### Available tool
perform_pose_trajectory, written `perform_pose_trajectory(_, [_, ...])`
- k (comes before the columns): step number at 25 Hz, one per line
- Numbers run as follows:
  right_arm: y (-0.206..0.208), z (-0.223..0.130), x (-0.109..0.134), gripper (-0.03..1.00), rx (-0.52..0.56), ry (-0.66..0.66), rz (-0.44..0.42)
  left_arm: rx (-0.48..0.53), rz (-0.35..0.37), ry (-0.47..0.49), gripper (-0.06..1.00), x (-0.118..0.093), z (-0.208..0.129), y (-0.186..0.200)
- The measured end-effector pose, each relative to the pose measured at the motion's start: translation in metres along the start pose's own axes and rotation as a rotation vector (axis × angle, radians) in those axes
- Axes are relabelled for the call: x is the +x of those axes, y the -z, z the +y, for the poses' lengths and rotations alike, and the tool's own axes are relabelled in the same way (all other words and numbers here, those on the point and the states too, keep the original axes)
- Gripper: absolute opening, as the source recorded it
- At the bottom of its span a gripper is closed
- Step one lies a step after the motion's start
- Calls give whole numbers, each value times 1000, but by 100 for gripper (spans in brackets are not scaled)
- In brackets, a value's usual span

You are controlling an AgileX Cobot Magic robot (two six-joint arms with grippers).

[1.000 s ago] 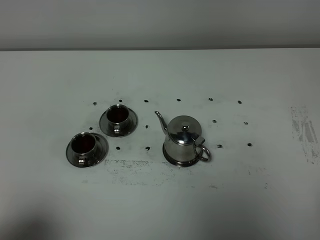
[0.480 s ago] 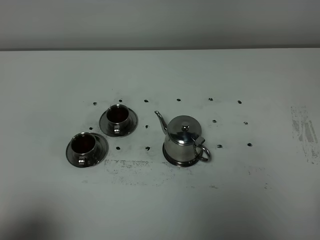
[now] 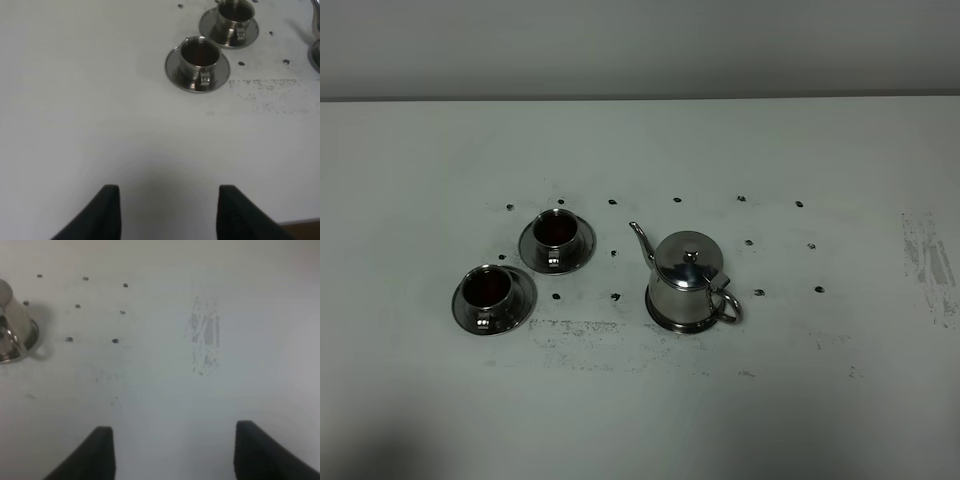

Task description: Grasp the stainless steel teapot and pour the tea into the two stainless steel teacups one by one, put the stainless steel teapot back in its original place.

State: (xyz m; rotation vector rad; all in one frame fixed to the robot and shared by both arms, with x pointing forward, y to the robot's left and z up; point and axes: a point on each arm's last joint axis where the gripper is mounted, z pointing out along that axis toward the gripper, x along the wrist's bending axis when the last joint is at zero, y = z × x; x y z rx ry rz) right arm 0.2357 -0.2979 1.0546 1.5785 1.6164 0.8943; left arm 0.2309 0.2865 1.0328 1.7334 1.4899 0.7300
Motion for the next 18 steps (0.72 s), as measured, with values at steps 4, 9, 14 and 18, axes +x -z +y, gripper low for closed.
perform_pose_trajectory(4, [0,0,0,51,0,0,0,0,0,0,43,0,0,0])
perform_pose_trajectory(9, [0,0,0,51,0,0,0,0,0,0,43,0,0,0])
perform_pose_trajectory(14, [0,0,0,51,0,-2,0,0,0,0,43,0,0,0])
perform_pose_trajectory(18, [0,0,0,51,0,-2,0,0,0,0,43,0,0,0])
